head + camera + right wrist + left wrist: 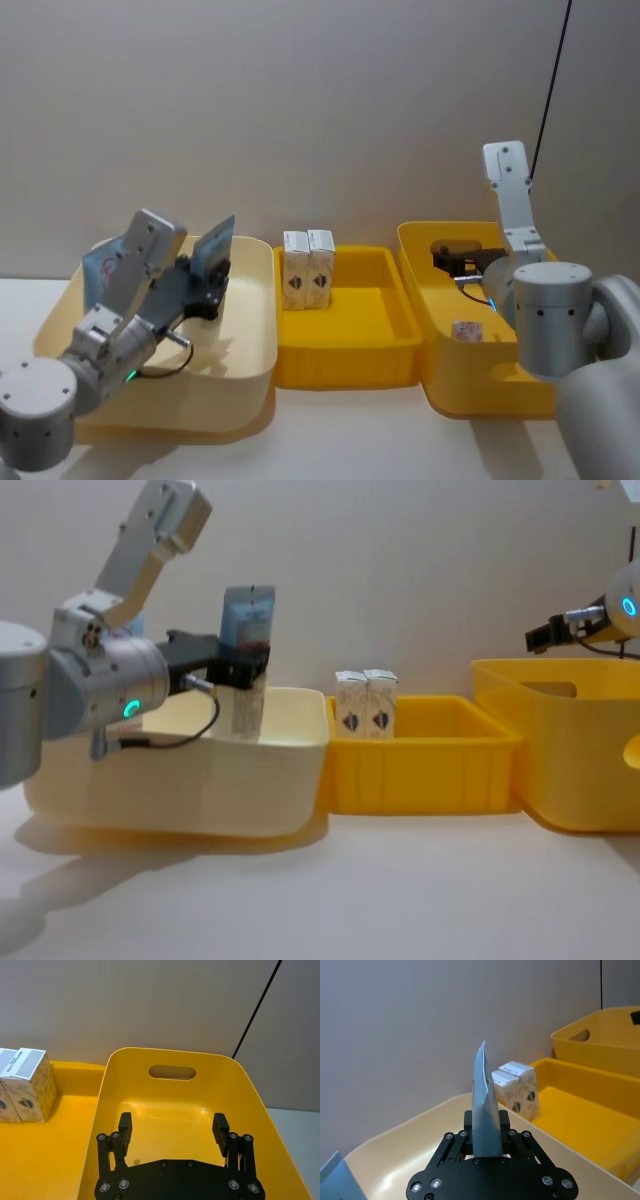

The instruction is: Bimanual collaborative sorting of washing and personal care products

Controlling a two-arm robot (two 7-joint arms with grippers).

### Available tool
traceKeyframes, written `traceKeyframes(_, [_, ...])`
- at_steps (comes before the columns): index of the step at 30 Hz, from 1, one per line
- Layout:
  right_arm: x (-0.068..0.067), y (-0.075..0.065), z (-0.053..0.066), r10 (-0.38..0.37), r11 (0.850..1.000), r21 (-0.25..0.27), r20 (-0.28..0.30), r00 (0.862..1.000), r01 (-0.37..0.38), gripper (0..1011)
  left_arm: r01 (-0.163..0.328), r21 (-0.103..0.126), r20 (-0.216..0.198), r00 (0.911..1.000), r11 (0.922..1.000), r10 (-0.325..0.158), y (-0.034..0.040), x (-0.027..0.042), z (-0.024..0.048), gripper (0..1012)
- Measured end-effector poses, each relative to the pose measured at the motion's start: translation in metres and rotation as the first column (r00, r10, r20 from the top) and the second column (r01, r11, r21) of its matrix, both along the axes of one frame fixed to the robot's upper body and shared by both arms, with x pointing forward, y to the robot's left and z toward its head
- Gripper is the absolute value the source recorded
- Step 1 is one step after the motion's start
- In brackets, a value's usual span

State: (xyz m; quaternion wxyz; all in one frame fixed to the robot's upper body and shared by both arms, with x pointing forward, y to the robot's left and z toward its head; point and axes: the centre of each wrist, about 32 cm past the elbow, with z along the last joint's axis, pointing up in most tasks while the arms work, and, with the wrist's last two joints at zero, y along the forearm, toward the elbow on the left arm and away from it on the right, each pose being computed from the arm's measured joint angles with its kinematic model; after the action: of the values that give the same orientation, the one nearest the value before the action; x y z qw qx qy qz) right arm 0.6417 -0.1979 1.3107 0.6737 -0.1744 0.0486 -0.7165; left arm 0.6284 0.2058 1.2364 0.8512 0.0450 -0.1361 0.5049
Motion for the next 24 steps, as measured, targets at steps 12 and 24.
traceKeyframes(12, [0.0, 0.0, 0.0, 0.0, 1.0, 0.0, 0.0, 1.0, 0.0, 1001, 0.035, 0.0, 0.145, 0.9888, 0.9994, -0.034, -0.0076, 0.0023, 0.0357, 272])
traceKeyframes(24, [0.0, 0.0, 0.0, 0.0, 1.0, 0.0, 0.0, 1.0, 0.0, 1001, 0.046, -0.005, 0.257, 0.9654, 0.9989, -0.043, -0.0141, -0.007, 0.072, 271])
